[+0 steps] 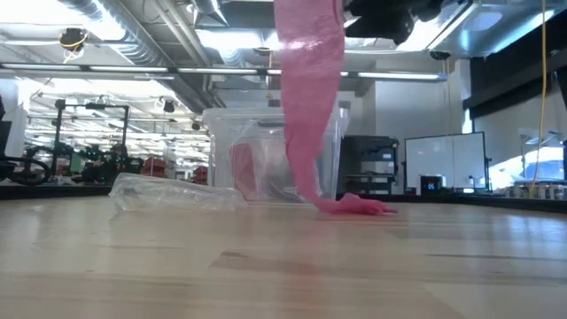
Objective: Roll bandage
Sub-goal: Roll the pink bandage
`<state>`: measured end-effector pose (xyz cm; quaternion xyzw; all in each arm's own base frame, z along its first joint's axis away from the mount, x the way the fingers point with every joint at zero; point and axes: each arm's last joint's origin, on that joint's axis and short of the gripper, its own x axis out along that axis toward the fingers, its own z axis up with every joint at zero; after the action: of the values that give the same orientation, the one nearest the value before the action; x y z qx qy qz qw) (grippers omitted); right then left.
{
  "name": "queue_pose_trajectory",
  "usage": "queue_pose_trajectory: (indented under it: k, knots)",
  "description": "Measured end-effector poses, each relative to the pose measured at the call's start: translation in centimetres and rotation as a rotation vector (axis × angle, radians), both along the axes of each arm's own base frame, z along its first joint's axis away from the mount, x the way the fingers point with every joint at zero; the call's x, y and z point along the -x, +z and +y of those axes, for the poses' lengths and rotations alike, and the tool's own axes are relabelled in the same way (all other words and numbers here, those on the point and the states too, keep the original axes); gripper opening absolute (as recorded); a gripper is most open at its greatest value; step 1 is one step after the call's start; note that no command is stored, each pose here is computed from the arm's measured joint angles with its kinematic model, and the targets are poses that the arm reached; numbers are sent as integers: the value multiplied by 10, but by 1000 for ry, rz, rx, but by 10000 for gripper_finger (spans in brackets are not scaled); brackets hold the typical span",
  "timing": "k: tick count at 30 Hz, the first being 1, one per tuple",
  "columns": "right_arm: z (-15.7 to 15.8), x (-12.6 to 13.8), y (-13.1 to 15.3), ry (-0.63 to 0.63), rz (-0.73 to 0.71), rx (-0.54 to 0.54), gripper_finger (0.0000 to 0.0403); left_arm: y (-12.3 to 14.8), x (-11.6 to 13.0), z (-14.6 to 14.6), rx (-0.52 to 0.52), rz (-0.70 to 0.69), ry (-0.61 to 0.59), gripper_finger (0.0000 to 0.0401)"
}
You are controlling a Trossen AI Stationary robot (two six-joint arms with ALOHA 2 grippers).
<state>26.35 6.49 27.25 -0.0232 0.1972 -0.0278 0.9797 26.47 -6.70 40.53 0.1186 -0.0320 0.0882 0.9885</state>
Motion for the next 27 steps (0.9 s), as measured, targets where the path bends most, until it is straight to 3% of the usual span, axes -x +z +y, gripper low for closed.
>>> queue_pose_trajectory:
  k: [2, 7, 12, 17, 21, 24, 27]
  knots:
    - [0, 0, 0, -25, -3, -40, 259, 1, 0, 0, 2, -7, -1, 15]
    - [-1, -6, -18, -112, 26, 10, 252, 1, 0, 0, -12, -7, 0, 15]
    - [2, -19, -29, -97, -73, 12, 234, 1, 0, 0, -11, -11, 0, 15]
    - [5, -37, -40, -129, -148, 103, 218, 2, 0, 0, -10, -17, -12, 15]
    - [-3, -50, -51, -165, -179, 115, 206, 2, 0, -1, -13, -17, -38, 15]
    - [-8, -55, -56, -186, -194, 109, 176, 2, 0, -1, -13, -18, -38, 15]
    - [-8, -56, -55, -133, -203, 86, 99, 2, 0, -1, -12, -17, -38, 15]
